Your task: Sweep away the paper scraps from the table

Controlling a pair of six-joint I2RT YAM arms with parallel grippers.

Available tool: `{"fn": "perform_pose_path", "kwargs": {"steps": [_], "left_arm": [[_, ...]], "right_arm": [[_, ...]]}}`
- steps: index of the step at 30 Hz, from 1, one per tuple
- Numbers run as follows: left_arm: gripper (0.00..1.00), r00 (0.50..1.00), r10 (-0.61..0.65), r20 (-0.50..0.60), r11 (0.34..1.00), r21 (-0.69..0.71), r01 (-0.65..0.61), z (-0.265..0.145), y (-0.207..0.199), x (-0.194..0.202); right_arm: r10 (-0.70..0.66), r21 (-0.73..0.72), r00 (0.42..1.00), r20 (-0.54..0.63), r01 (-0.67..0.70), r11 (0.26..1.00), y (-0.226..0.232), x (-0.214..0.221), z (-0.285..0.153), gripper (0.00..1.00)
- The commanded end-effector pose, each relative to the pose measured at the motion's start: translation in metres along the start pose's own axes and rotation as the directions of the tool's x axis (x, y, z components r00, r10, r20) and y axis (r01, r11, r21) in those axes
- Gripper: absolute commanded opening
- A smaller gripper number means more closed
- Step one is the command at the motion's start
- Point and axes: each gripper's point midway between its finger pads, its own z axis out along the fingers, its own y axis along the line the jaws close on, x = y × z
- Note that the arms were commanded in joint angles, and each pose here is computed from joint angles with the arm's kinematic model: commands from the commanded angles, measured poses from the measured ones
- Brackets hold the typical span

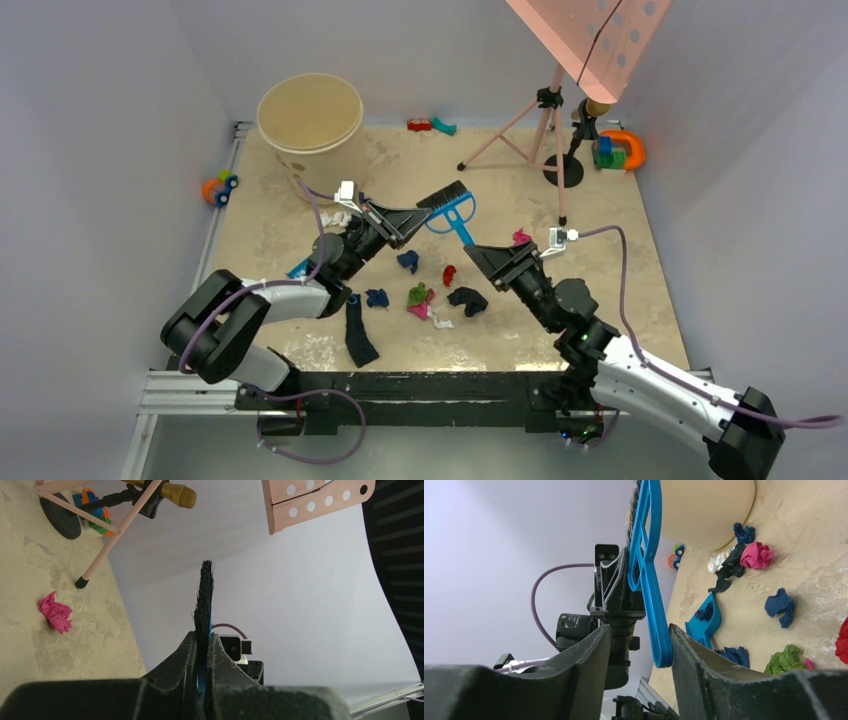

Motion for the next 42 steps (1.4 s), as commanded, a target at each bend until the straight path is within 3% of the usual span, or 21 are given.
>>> {"fn": "perform_pose_path", "kwargs": {"steps": [1, 3, 9, 12, 14, 16, 23, 29, 34, 35, 39, 42], "left_arm": [[0.0, 0.997, 0.051, 0.05, 0.984, 0.166, -0.058, -0.008, -0.045, -0.004], [0.0, 0.996, 0.06, 0.065, 0.984, 0.163, -0.069, -0.011, -0.045, -0.006], [0.0, 0.996, 0.076, 0.055, 0.983, 0.164, -0.084, -0.013, -0.047, -0.004], [0.0, 0.996, 0.073, 0.047, 0.984, 0.157, -0.08, -0.013, -0.044, -0.003], [0.0, 0.996, 0.072, 0.044, 0.984, 0.16, -0.078, -0.014, -0.044, -0.002], [0.0, 0.997, 0.069, 0.041, 0.984, 0.159, -0.074, -0.014, -0.043, -0.001], [0.07, 0.998, 0.065, 0.022, 0.99, 0.123, -0.067, -0.024, -0.028, 0.004], [0.0, 0.998, 0.052, -0.033, 0.994, 0.098, -0.049, -0.026, -0.016, 0.015], [0.0, 0.997, 0.064, -0.052, 0.992, 0.109, -0.058, -0.027, -0.02, 0.021], [0.0, 0.996, 0.064, -0.055, 0.992, 0.11, -0.058, -0.027, -0.02, 0.023], [0.0, 0.997, 0.072, -0.038, 0.991, 0.114, -0.068, -0.028, -0.022, 0.021], [0.0, 0.996, 0.09, -0.014, 0.986, 0.143, -0.087, -0.026, -0.034, 0.016]], "right_arm": [[0.042, -0.075, 0.995, 0.087, -0.035, 0.997, 0.031, -0.022, 0.006, 0.46], [0.036, -0.067, 0.996, 0.085, -0.03, 0.997, 0.031, -0.022, 0.008, 0.39], [0.031, -0.065, 0.997, 0.077, -0.026, 0.998, 0.028, -0.019, 0.009, 0.36], [0.018, -0.066, 0.997, 0.07, -0.013, 0.998, 0.029, -0.018, 0.009, 0.22], [0.009, -0.061, 0.998, 0.063, -0.005, 0.998, 0.03, -0.017, 0.01, 0.07], [0.0, -0.053, 0.998, 0.058, 0.003, 0.999, 0.029, -0.016, 0.011, 0.01], [-0.073, -0.009, 0.986, 0.149, 0.075, 0.997, 0.03, -0.041, -0.003, 0.0], [-0.146, -0.005, 0.98, 0.138, 0.149, 0.989, 0.044, -0.046, -0.005, 0.0], [-0.157, 0.004, 0.978, 0.14, 0.158, 0.987, 0.048, -0.047, -0.001, 0.0], [-0.158, 0.005, 0.977, 0.143, 0.159, 0.987, 0.049, -0.049, -0.001, 0.01], [-0.161, -0.005, 0.979, 0.125, 0.163, 0.987, 0.053, -0.045, 0.004, 0.44], [-0.137, -0.02, 0.985, 0.103, 0.14, 0.99, 0.051, -0.038, 0.007, 0.58]]}}
